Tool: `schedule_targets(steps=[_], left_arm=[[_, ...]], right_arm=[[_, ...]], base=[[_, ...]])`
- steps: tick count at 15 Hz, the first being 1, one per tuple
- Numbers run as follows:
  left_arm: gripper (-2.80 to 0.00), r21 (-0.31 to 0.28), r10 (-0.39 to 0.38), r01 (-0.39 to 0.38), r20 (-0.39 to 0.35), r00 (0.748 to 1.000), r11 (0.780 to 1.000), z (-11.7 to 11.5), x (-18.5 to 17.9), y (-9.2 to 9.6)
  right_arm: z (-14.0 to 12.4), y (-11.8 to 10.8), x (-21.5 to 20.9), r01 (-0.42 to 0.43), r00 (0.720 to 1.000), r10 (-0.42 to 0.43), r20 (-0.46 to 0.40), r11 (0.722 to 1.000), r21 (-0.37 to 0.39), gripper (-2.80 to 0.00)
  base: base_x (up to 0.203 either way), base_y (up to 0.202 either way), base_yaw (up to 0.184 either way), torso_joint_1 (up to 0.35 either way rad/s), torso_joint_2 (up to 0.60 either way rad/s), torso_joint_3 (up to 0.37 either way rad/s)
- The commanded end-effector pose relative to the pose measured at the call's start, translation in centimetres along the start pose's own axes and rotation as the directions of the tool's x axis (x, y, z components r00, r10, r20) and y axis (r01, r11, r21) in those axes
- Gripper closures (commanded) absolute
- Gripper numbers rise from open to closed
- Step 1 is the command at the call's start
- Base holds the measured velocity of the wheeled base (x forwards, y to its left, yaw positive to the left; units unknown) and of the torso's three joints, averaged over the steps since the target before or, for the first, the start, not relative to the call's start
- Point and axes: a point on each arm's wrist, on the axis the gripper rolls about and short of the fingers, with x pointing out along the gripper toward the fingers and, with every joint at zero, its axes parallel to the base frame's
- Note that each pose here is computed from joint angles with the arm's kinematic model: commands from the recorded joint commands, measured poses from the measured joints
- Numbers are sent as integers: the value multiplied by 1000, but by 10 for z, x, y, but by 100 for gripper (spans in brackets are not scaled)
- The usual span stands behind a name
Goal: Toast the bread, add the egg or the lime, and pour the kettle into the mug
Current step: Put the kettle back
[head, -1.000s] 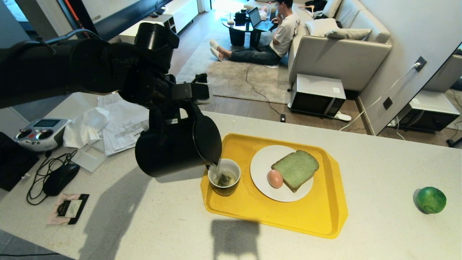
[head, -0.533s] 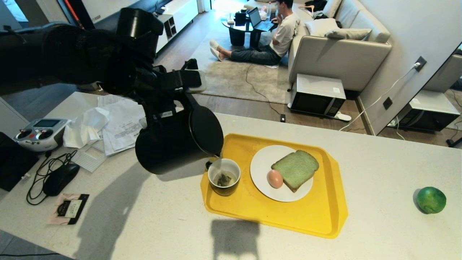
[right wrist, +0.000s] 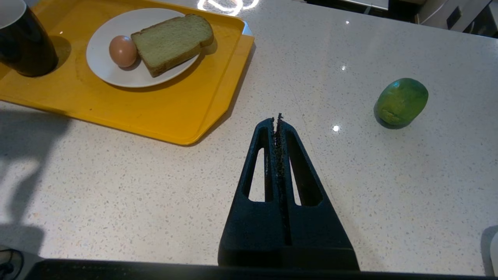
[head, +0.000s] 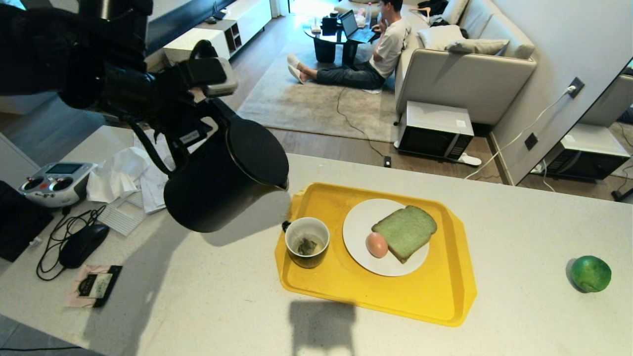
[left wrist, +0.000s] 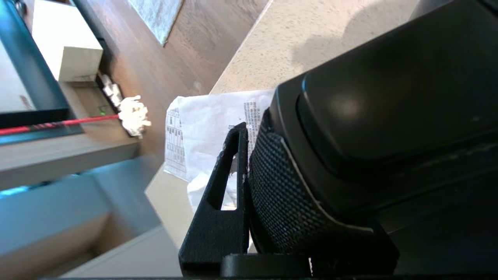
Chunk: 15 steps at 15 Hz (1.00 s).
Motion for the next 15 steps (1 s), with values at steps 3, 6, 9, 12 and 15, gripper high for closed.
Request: schedule_targets(steps=[3,6,9,12,15], left_arm=[[0,-183,-33,48,87,996,982,-39,-25,21],[0,-274,-58,81,93,994,958,-79,-34,26],[0,-315,22,33,170,985,949,-120,-25,30],[0,-415,164,-47,249,954,909,-145,-9,28],[0,-537,309,-95,325,894,838,-161,25,25]], right_arm=[[0,0,0,0,1000,0,-2,1000,1,0],[0,0,0,0,1000,0,-2,1000,1,0],[0,0,0,0,1000,0,-2,1000,-1,0],[0,0,0,0,1000,0,-2,1000,0,0],[0,0,0,0,1000,0,-2,1000,-1,0]], base=[[0,0,0,0,0,0],[0,0,0,0,0,0],[0,0,0,0,0,0],[0,0,0,0,0,0],[0,0,0,0,0,0]])
